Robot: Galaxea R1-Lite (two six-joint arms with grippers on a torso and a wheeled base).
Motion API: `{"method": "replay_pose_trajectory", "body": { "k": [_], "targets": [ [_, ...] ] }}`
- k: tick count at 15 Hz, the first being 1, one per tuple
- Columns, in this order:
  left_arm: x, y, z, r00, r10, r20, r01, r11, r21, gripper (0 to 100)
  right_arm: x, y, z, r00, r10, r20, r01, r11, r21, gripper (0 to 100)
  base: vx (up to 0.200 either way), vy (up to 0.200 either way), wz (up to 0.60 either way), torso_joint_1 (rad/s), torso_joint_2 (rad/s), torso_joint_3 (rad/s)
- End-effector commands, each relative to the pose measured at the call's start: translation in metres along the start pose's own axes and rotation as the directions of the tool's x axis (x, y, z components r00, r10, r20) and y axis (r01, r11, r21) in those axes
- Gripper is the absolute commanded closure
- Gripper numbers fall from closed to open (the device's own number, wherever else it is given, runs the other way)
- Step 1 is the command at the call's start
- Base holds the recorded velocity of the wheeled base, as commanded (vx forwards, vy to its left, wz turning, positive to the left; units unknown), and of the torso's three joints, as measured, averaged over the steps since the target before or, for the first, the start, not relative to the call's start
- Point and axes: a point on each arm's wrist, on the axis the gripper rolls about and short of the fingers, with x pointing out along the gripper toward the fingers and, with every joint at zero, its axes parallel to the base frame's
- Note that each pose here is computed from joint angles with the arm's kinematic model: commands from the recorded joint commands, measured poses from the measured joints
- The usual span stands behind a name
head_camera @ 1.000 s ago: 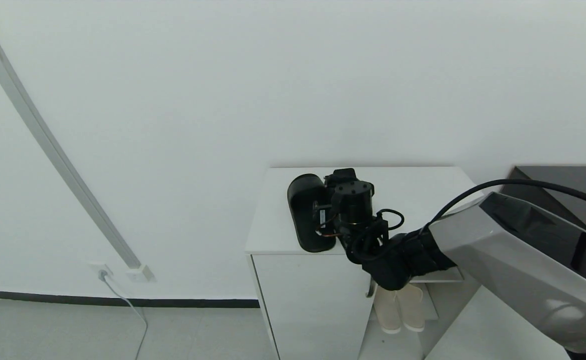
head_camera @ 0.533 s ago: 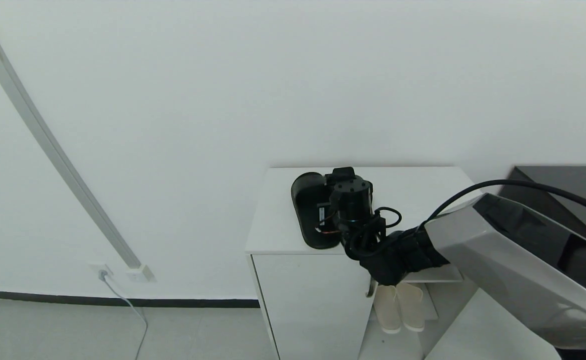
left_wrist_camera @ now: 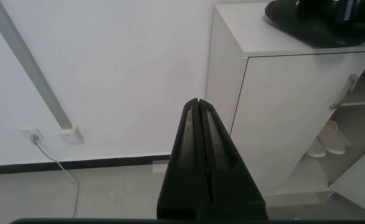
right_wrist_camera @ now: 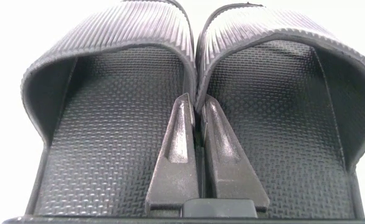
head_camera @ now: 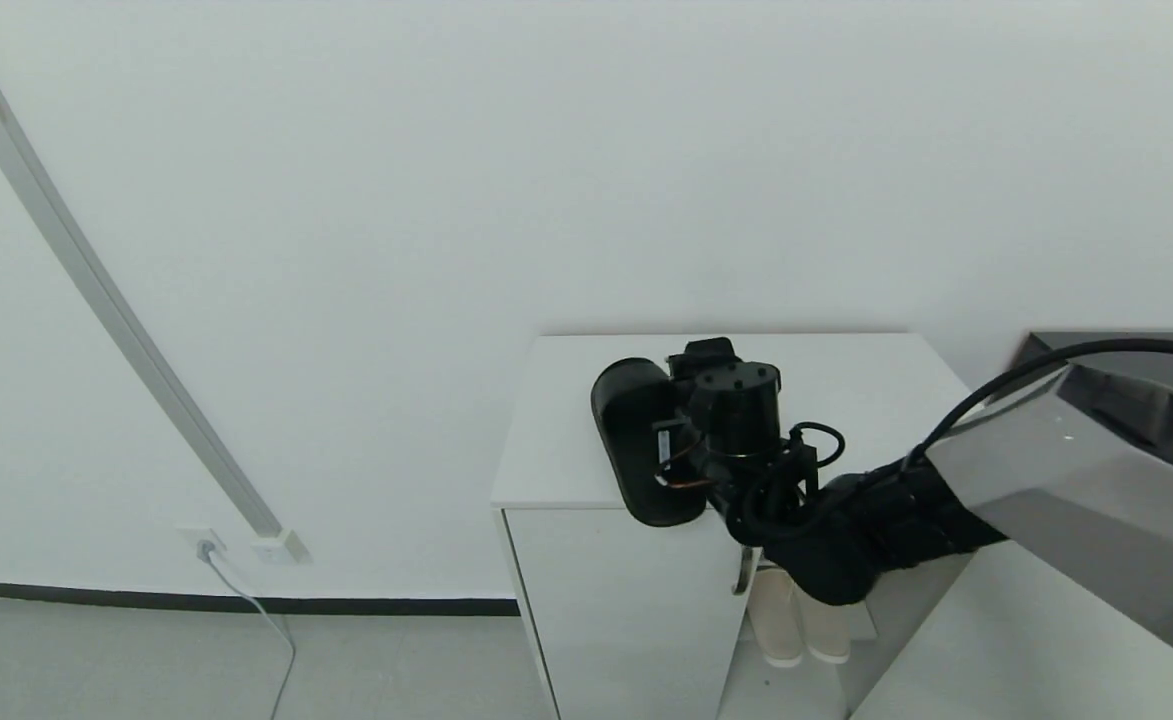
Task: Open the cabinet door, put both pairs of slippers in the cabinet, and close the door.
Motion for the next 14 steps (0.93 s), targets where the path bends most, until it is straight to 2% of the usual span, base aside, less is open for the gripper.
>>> {"method": "replay_pose_trajectory", "body": {
  "k": [1,4,6,9,14],
  "targets": [
    [0.000,0.000,0.000,1.000,0.000,-0.001,0.000,1.000,0.000,100,-0.062,-0.013,0.015,0.998,0.054,0.028,-0.055,0.998,0.008,100,0.000,0.000,0.00,0.000,0.00,0.000],
    [0.000,0.000,0.000,1.000,0.000,-0.001,0.000,1.000,0.000,100,-0.125,-0.026,0.003,0.990,0.142,-0.019,-0.142,0.990,-0.023,100,0.000,0.000,0.00,0.000,0.00,0.000],
    [0.000,0.000,0.000,1.000,0.000,-0.001,0.000,1.000,0.000,100,-0.149,-0.026,0.003,0.980,0.200,-0.024,-0.200,0.979,-0.029,100,0.000,0.000,0.00,0.000,0.00,0.000],
    [0.000,0.000,0.000,1.000,0.000,-0.001,0.000,1.000,0.000,100,-0.149,-0.023,0.003,0.978,0.207,-0.026,-0.208,0.978,-0.032,100,0.000,0.000,0.00,0.000,0.00,0.000],
    [0.000,0.000,0.000,1.000,0.000,-0.001,0.000,1.000,0.000,100,-0.147,-0.019,0.001,0.977,0.211,-0.030,-0.212,0.977,-0.035,100,-0.200,0.000,0.00,0.006,0.00,0.000]
  ]
}}
